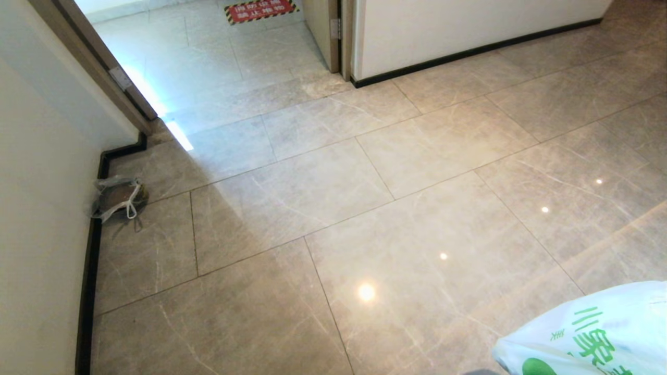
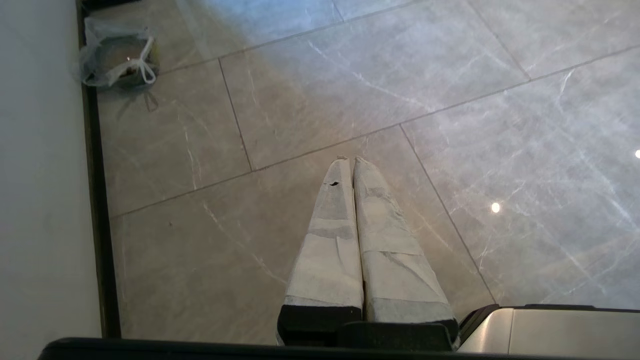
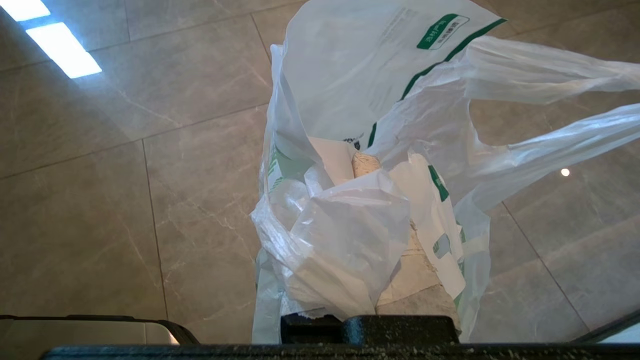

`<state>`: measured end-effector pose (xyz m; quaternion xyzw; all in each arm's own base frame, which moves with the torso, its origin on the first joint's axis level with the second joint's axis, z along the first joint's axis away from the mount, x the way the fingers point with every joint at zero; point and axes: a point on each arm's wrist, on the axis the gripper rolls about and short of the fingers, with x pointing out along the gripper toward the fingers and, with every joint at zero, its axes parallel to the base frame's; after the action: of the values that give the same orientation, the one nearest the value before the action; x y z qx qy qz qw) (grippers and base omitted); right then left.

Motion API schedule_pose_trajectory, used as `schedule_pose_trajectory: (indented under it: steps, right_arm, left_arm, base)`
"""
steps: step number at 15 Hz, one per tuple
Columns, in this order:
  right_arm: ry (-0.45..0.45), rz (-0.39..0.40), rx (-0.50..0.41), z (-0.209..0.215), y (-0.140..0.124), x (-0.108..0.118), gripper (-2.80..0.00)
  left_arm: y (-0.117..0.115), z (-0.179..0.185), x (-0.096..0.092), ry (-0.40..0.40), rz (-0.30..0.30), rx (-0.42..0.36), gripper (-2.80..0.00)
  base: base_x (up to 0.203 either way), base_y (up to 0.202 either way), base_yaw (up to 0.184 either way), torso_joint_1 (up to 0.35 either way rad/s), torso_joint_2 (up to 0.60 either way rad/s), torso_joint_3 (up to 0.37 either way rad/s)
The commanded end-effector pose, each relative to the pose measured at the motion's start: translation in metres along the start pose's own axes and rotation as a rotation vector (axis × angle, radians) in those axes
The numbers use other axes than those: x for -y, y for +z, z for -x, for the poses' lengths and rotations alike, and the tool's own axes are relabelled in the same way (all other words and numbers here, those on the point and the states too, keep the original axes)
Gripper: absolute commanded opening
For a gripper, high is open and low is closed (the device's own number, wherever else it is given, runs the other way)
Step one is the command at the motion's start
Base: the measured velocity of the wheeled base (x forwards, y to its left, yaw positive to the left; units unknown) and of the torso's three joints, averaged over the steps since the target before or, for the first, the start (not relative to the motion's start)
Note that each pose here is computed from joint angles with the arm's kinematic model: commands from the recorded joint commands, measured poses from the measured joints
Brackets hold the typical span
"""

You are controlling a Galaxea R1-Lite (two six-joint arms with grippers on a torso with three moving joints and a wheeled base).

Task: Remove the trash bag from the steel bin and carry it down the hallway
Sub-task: Put the trash bag at the door

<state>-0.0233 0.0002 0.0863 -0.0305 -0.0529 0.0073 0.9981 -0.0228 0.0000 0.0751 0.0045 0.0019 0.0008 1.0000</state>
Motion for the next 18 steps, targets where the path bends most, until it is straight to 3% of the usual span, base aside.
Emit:
schedule_pose_trajectory:
  steps: [1,8,11,14,18]
  right_arm:
    - [0.002,-0.001,-0.039,-0.002,-0.011,-0.001,-2.80]
    - [-0.006,-0.006,-0.034,-0.002,-0.010,0.000,-2.80]
    - [-0.006,-0.046,-0.026,0.003,0.031,0.002,-2.80]
    - [-0.001,-0.078,-0.298,0.003,0.048,0.003,-2.80]
    - [-0.001,-0.091,-0.573,-0.048,0.077,0.006,-2.80]
  left_arm:
    - [0.000,0.000,0.000,0.000,-0.002,0.001,-2.80]
    - [0.000,0.000,0.000,0.001,0.004,0.000,-2.80]
    - [0.000,0.000,0.000,0.001,0.009,0.001,-2.80]
    - [0.000,0.000,0.000,0.001,0.009,0.001,-2.80]
    - [0.000,0.000,0.000,0.001,0.009,0.001,-2.80]
  base:
    - [0.000,0.000,0.000,0.002,0.00,-0.200]
    - [0.000,0.000,0.000,0.001,0.00,-0.167]
    - [0.000,0.000,0.000,0.001,0.00,-0.010]
    - [0.000,0.000,0.000,0.000,0.00,0.000]
    - [0.000,0.000,0.000,0.000,0.00,0.000]
